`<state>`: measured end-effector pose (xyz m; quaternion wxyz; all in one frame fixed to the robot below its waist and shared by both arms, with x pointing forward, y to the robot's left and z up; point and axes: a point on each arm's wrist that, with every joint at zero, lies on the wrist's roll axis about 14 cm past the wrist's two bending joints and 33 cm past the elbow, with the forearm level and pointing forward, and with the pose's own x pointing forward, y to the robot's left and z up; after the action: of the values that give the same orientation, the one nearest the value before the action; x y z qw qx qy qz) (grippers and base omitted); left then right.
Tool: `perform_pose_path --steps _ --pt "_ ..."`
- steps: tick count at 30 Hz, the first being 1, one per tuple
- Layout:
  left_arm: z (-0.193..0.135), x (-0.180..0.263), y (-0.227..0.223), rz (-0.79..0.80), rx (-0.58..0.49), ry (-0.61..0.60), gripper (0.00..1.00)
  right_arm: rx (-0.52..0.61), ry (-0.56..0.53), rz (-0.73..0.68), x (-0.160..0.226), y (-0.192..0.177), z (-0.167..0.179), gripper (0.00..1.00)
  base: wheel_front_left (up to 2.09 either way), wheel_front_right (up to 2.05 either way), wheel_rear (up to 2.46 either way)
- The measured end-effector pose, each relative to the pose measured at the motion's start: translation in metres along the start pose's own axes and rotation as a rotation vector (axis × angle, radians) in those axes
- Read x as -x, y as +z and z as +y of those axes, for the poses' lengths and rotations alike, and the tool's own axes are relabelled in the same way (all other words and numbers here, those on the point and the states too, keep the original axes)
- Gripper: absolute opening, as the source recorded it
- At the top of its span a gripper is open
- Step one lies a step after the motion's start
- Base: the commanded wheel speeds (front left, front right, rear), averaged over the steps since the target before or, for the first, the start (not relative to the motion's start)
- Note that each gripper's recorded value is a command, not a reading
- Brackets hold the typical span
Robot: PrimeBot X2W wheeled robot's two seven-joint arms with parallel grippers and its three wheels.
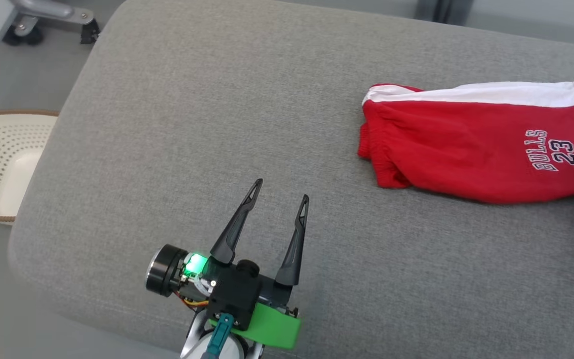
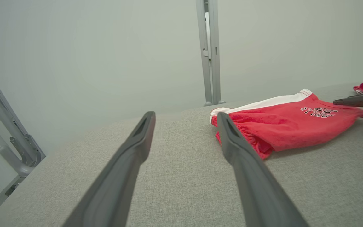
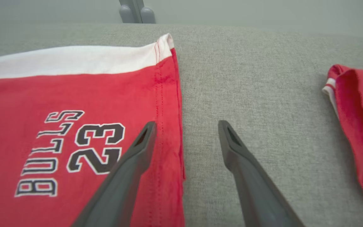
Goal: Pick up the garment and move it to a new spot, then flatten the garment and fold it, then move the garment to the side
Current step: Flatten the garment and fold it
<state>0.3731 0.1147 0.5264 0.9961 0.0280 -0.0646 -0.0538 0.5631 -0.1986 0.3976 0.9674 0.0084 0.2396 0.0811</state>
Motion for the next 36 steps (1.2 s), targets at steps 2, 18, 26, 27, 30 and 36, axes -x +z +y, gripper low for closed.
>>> perform_pose_path --steps 2,18,26,27,30,36 --pt "0.005 0.002 0.001 -0.001 -0.01 0.017 1.0 0.008 0.005 0.059 -0.007 -0.013 0.006 1.0 0.0 0.0 0.0" --pt "0.02 0.008 -0.005 0.019 -0.005 0.075 1.0 0.069 -0.001 0.148 -0.007 -0.033 0.002 0.0 0.0 0.0 0.0" --pt "0.007 0.005 -0.003 0.005 0.013 0.021 1.0 0.165 -0.135 0.118 0.032 -0.02 -0.068 0.0 0.0 0.0 0.0" --pt "0.005 0.004 -0.003 0.004 0.016 0.013 1.0 0.178 -0.144 0.113 0.036 -0.017 -0.073 0.0 0.0 0.0 0.0" --pt "0.0 0.003 -0.004 0.002 0.022 -0.007 1.0 0.202 -0.145 0.071 0.041 -0.004 -0.076 0.0 0.0 0.0 0.0" --pt "-0.008 0.005 -0.003 -0.001 0.032 -0.034 1.0 0.241 -0.058 -0.076 0.04 0.041 -0.038 0.0 0.0 0.0 0.0"
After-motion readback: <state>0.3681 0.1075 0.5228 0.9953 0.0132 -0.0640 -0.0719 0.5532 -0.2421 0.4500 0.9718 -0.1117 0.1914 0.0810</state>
